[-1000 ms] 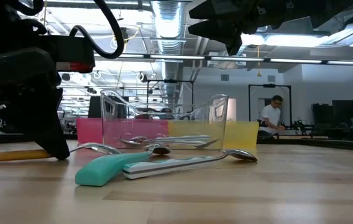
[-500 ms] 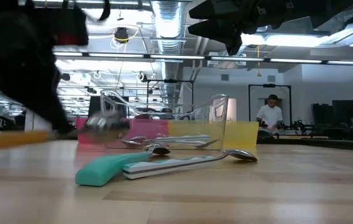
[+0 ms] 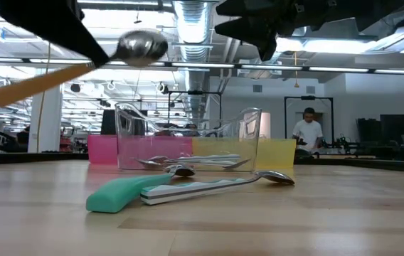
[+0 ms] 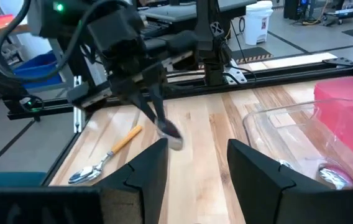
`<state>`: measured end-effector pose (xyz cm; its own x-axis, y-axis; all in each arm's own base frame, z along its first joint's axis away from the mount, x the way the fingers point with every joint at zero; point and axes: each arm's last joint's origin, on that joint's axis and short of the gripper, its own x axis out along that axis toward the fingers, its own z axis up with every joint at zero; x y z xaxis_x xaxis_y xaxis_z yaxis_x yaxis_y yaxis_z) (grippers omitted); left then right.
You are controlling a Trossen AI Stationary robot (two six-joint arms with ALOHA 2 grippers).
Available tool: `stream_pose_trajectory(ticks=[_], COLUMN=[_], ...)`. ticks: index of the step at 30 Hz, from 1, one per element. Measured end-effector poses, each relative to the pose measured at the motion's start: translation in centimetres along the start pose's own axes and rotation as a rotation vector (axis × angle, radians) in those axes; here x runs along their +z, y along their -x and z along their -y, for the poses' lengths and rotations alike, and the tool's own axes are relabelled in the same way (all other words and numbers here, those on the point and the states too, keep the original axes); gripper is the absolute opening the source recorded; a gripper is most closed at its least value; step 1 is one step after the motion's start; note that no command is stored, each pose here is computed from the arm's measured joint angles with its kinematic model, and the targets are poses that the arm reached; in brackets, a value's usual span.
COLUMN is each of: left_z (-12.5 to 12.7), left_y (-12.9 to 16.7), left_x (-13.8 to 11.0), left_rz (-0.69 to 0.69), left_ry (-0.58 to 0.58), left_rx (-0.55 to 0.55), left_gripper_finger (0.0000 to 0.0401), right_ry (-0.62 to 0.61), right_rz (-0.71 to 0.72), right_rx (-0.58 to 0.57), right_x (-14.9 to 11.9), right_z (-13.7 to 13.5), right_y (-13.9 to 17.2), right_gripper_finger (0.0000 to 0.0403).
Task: Sort silverware by color (type)
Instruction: Put the yellow spoon into the yellow bin
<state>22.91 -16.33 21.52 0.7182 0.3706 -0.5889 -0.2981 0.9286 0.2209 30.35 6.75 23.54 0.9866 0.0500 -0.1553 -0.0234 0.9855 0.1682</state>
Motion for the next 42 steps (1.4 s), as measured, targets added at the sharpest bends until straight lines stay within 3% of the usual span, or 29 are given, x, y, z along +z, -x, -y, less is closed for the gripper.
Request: stream_pose_trajectory(ticks=[8, 16, 28, 42], left_z=[0.0, 0.0, -1.8, -3.9], left_y=[0.6, -0.1, -3.0, -5.3], left_x=[0.1, 1.0, 3.5, 5.4], left_rz=[0.008, 0.026, 0.056, 0.104], left_ry=[-0.251, -0.403, -0.508, -0.489], left_rx=[-0.024, -0.078, -0.189, -0.246], left_gripper_finger=[0.0000, 0.0000, 0.0000, 0.0000], right_ry=[0.099, 0.159, 0.186, 0.179], right_rz=[0.021, 0.022, 0.023, -0.009], right_rx=[0.048, 0.054, 0.091, 0.090], right_x=[0.1, 0.1, -0.1, -1.6], right_z=[-0.8, -1.0, -2.0, -2.4], right_y=[0.1, 0.2, 0.4, -1.1], right_gripper_finger=[0.0194, 0.0243, 0.0250, 0.0250])
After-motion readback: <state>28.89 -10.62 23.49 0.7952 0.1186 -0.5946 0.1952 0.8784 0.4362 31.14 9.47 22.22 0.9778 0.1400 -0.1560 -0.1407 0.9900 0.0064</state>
